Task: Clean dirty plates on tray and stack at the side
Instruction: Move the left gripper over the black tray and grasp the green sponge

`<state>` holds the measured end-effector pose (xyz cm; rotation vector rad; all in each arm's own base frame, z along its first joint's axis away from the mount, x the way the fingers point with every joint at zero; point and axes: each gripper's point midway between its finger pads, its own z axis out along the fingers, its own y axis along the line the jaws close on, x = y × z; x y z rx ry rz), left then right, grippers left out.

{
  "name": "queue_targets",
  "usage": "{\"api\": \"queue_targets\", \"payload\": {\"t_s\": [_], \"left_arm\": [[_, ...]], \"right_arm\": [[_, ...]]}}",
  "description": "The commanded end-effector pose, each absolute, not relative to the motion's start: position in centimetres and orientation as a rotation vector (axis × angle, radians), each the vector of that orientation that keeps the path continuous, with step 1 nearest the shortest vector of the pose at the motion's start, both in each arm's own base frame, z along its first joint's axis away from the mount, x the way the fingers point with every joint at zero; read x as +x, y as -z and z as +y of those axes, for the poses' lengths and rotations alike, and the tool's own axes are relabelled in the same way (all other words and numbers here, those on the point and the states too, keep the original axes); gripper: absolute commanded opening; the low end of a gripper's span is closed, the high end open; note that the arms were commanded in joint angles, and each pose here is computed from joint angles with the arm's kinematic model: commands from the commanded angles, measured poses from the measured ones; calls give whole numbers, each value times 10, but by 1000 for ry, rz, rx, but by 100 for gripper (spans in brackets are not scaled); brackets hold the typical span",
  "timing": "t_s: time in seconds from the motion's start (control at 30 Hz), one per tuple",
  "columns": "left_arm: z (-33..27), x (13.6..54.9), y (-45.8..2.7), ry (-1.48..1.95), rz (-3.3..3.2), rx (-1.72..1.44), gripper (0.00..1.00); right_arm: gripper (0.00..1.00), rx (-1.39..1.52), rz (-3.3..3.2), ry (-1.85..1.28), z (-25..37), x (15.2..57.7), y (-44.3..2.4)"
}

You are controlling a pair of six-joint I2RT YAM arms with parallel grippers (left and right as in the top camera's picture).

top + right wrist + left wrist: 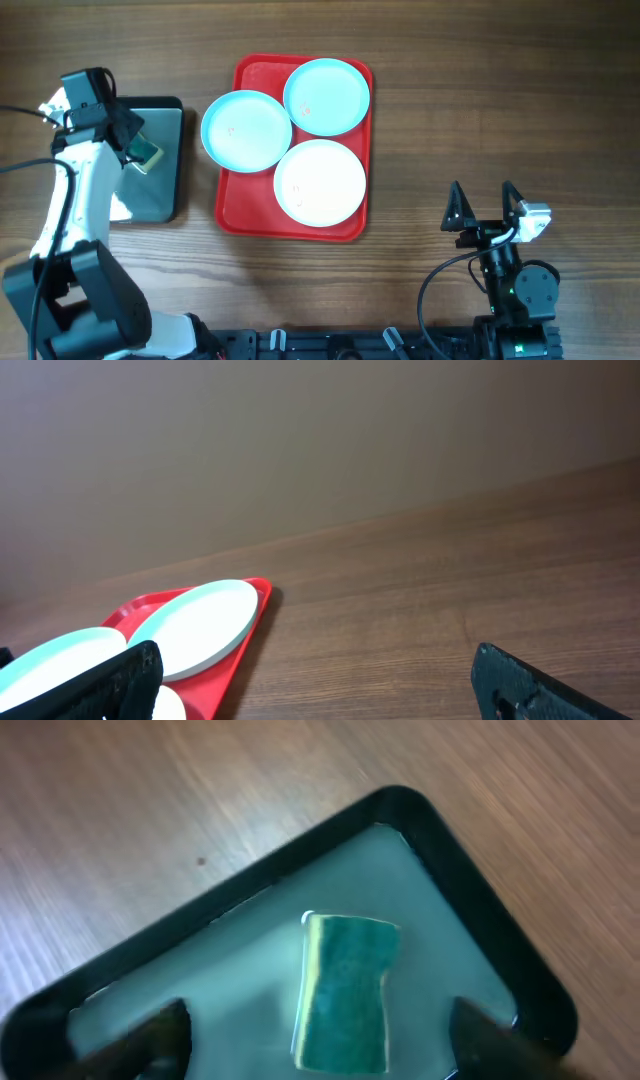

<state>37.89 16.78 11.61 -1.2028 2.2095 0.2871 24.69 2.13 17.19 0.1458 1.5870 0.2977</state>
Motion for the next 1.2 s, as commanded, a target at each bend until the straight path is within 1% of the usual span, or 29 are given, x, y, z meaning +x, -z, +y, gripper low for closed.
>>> {"api": "queue_targets", "payload": {"t_s": [0.0, 0.1, 0.3, 0.33, 0.4, 0.6, 1.0, 1.17], "left_arm": [[166, 389, -98, -265, 2260, -1177, 60], [166, 389, -86, -273, 2284, -1188, 55], [165, 387, -67, -286, 2326, -1203, 54], [165, 387, -65, -287, 2331, -1205, 52], [165, 386, -58, -293, 2348, -1209, 46], [161, 385, -40, -280, 2393, -1216, 44], [156, 389, -19, -245, 2432, -1219, 44], [157, 393, -20, -239, 2416, -1214, 44]], "right_arm": [[100, 148, 1580, -269, 18, 247, -173], [100, 147, 1580, -269, 18, 247, -173], [100, 148, 1580, -269, 18, 247, -173], [100, 147, 1580, -269, 18, 247, -173], [100, 148, 1580, -269, 18, 247, -173], [100, 148, 1580, -269, 18, 247, -173], [100, 148, 1580, -269, 18, 247, -173], [100, 148, 1580, -269, 18, 247, -173]]}}
